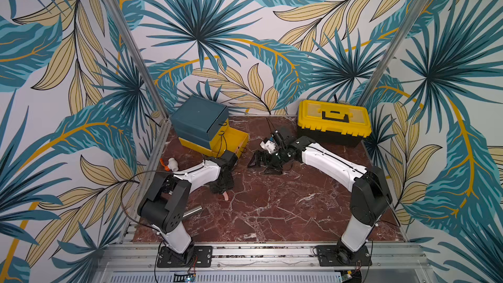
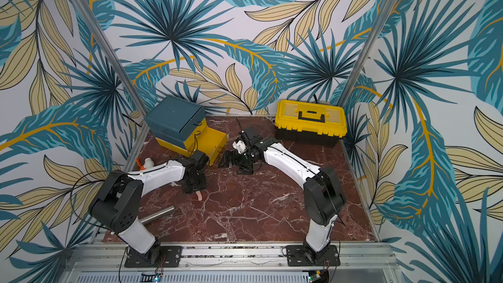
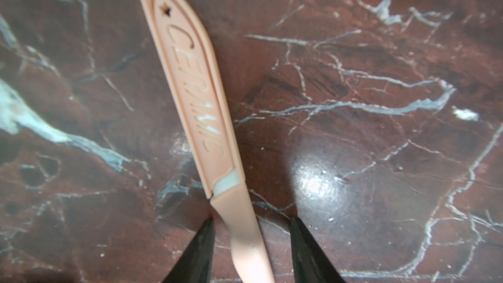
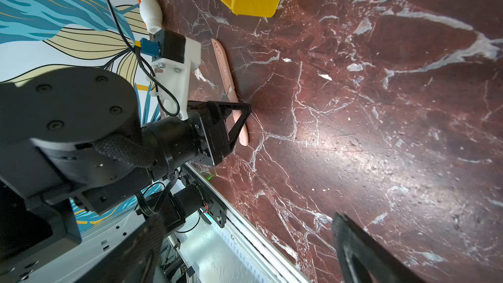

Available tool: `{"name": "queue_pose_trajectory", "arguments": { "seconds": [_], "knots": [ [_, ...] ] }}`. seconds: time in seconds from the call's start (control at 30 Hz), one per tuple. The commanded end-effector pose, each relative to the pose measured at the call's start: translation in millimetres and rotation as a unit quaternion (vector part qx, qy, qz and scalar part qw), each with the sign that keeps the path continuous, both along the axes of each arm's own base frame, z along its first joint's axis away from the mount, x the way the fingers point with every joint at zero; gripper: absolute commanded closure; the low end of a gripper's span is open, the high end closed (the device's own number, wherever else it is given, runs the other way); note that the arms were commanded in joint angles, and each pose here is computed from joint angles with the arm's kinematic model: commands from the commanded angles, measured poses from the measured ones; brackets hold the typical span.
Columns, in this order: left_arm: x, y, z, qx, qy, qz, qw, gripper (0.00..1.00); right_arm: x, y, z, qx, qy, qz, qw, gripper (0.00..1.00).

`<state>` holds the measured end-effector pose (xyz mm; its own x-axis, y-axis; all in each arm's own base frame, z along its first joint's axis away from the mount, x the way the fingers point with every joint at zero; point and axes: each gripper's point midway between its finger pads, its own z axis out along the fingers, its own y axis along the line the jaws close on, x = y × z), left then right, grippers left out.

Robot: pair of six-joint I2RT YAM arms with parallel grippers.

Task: Place the fruit knives into the drawer by color
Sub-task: Pick up the fruit knife from the center of the board.

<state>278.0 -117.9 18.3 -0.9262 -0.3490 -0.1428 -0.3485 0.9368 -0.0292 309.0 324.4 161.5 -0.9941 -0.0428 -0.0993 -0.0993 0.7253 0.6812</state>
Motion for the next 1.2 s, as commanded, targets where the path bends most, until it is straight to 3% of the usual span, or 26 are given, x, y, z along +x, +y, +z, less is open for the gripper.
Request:
{"name": "queue_pose_trajectory", "arguments": {
  "seconds": [0.0,0.43,0.97,1.07,1.17],
  "knots": [
    [-3,12,-7,0.023,-0.005,0.019,1.0,0.55,-10,-6,-1,-0.004,0.006,0.01,1.0,0.0],
    [-9,14,-18,0.018,0.0,0.039,0.999,0.67,-12,-5,-5,0.002,0.01,0.014,1.0,0.0],
    [-12,13,-24,0.015,0.011,0.036,0.999,0.9,-4,1,-12,0.013,0.016,0.001,1.0,0.0],
    [-13,12,-25,0.012,0.015,0.032,0.999,1.0,-2,2,-14,0.013,0.018,-0.001,1.0,0.0],
    [-14,10,-25,0.009,0.019,0.026,0.999,1.0,-2,2,-15,0.014,0.02,-0.003,1.0,0.0]
  ]
}}
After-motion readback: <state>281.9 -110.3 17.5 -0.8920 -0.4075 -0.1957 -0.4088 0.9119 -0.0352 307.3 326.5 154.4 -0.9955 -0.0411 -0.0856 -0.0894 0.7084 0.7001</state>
